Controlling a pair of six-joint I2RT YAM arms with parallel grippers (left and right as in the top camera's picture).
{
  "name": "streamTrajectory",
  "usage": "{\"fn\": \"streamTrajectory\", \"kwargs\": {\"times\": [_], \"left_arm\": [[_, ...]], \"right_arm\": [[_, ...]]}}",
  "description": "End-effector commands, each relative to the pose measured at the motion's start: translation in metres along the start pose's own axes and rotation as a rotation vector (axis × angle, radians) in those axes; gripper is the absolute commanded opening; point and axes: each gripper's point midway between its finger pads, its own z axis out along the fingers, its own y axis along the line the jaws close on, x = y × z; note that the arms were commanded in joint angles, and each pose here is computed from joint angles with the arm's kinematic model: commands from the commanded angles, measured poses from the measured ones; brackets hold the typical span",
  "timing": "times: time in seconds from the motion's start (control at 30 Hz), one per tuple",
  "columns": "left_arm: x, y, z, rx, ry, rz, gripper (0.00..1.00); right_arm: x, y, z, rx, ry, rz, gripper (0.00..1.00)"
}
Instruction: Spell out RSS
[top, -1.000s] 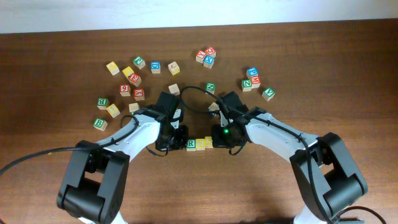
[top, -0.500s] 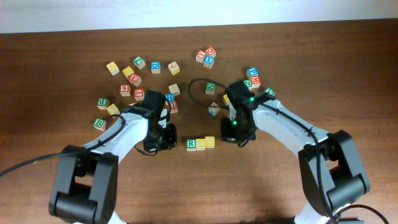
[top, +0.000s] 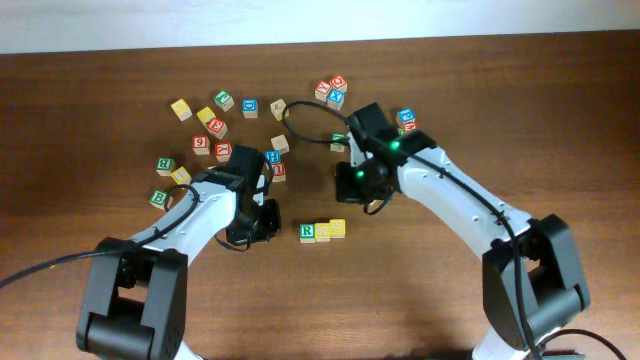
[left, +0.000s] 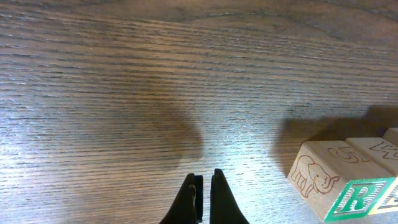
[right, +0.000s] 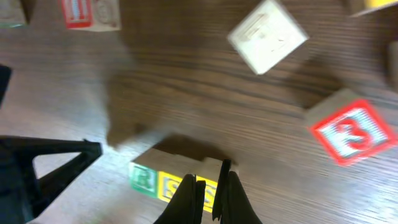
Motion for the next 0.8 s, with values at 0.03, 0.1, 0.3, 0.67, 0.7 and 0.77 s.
{"fn": "streamTrajectory", "kwargs": {"times": [0.03, 0.1, 0.3, 0.67, 0.7, 0.77], "left_arm": [[-0.001, 0.001, -0.005, -0.001, -0.017, 0.003, 0.00], [-0.001, 0.001, -0.005, -0.002, -0.017, 0.002, 0.00], [-0.001, 0.001, -0.005, -0.002, -0.017, -0.001, 0.00], [-0.001, 0.001, -0.005, -0.001, -0.017, -0.001, 0.00], [-0.001, 0.001, -0.005, -0.001, -0.017, -0.001, 0.00], [-0.001, 0.001, -0.005, -0.001, -0.017, -0.001, 0.00]], "right_arm": [[0.007, 0.001, 0.024, 0.066, 0.008, 0.043, 0.04], [0.010, -0.002, 0.035, 0.092, 0.021, 0.051, 0.04], [0.025, -0.005, 0.057, 0.120, 0.083, 0.043, 0.04], [0.036, -0.008, 0.055, 0.130, 0.127, 0.053, 0.04], [0.036, -0.008, 0.055, 0.130, 0.127, 0.053, 0.04], [0.036, -0.007, 0.055, 0.126, 0.130, 0.053, 0.04]]}}
